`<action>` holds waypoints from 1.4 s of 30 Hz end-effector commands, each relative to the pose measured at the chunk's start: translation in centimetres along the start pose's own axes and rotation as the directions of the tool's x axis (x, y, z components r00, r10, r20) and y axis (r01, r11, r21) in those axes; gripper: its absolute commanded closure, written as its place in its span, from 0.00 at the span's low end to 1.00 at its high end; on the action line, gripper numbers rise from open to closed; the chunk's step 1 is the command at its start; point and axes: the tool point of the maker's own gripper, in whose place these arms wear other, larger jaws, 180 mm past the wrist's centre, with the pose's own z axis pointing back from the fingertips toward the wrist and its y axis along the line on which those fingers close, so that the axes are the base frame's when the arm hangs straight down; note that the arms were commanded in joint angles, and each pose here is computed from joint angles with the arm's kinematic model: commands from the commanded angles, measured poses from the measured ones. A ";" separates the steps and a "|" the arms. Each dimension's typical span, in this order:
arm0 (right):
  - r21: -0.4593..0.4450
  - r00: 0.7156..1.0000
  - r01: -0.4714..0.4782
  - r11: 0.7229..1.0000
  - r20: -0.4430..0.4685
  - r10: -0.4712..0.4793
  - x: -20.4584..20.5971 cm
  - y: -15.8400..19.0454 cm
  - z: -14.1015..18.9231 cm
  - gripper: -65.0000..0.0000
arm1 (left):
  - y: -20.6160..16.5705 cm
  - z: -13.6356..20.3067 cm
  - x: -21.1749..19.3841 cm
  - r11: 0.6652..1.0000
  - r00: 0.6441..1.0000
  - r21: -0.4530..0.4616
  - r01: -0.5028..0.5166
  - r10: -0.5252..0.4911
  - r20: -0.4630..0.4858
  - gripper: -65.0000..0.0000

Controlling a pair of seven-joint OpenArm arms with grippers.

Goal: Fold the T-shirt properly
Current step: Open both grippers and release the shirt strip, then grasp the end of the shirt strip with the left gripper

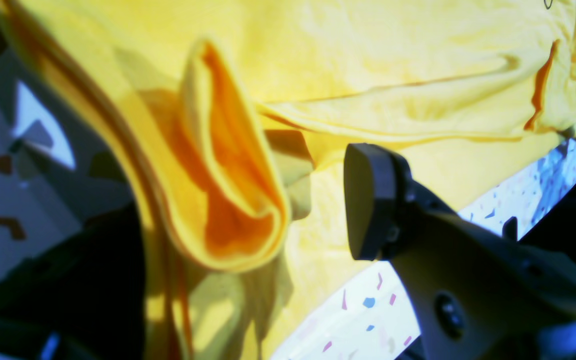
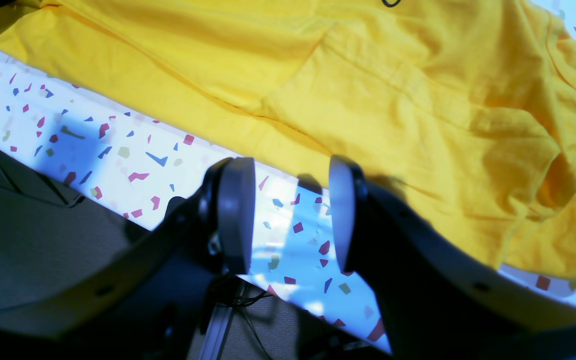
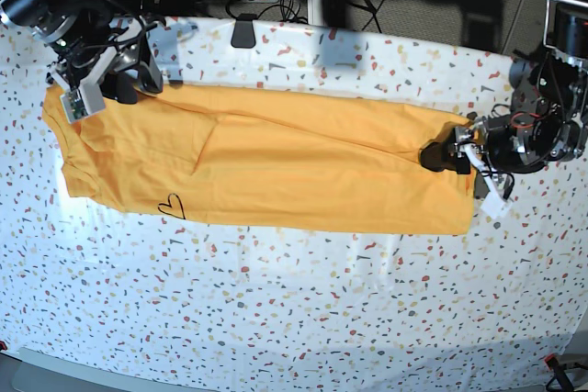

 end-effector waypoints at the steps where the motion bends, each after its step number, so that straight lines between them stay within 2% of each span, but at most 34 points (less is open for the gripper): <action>1: 0.008 0.999 -0.022 1.000 0.036 0.022 1.0 0.2 0.3 0.62 | 0.5 0.5 0.9 0.999 1.000 0.027 0.021 -0.021 0.011 0.45; 8: 0.008 0.999 -0.022 1.000 0.035 0.022 1.0 0.1 0.3 0.62 | 0.9 0.2 1.4 0.997 0.998 0.061 0.050 -0.053 0.045 0.48; 10: 0.008 0.999 -0.022 1.000 0.035 0.022 1.0 0.1 0.3 0.62 | 0.8 -0.2 1.3 0.996 0.997 0.066 0.061 -0.064 0.039 0.60; 14: 0.008 0.999 -0.022 1.000 0.033 0.022 1.0 0.2 0.3 0.62 | 0.4 -1.0 0.9 0.994 0.996 0.073 0.080 -0.081 0.020 1.00; 20: 0.008 0.999 -0.022 1.000 0.028 0.022 0.9 0.1 0.3 0.62 | -0.9 -1.3 0.6 0.994 0.995 0.046 0.101 -0.100 -0.024 1.00; 26: 0.008 0.999 -0.022 1.000 0.030 0.022 0.9 0.1 0.3 0.62 | -4.1 -0.4 3.4 0.976 0.976 0.018 0.215 -0.216 0.037 1.00; 29: 0.007 0.999 -0.023 1.000 0.035 0.023 1.1 0.1 0.3 0.62 | -6.0 0.4 4.9 0.950 0.948 0.024 0.310 -0.311 0.065 1.00; 32: 0.006 0.999 -0.024 1.000 0.041 0.023 1.2 0.1 0.3 0.62 | -8.5 1.3 6.7 0.907 0.900 0.046 0.418 -0.421 0.111 1.00; 35: 0.006 0.999 -0.023 1.000 0.041 0.023 1.2 0.1 0.3 0.62 | -11.4 2.0 8.3 0.879 0.862 0.081 0.469 -0.476 0.173 1.00; 38: 0.007 0.999 -0.016 1.000 0.045 0.015 1.2 0.2 0.2 0.62 | -14.7 1.8 8.2 0.872 0.845 0.052 0.487 -0.485 0.225 1.00; 42: 0.011 0.998 0.012 1.000 0.056 -0.013 1.1 0.6 0.1 0.62 | -18.3 -0.1 5.9 0.887 0.865 -0.039 0.460 -0.438 0.246 1.00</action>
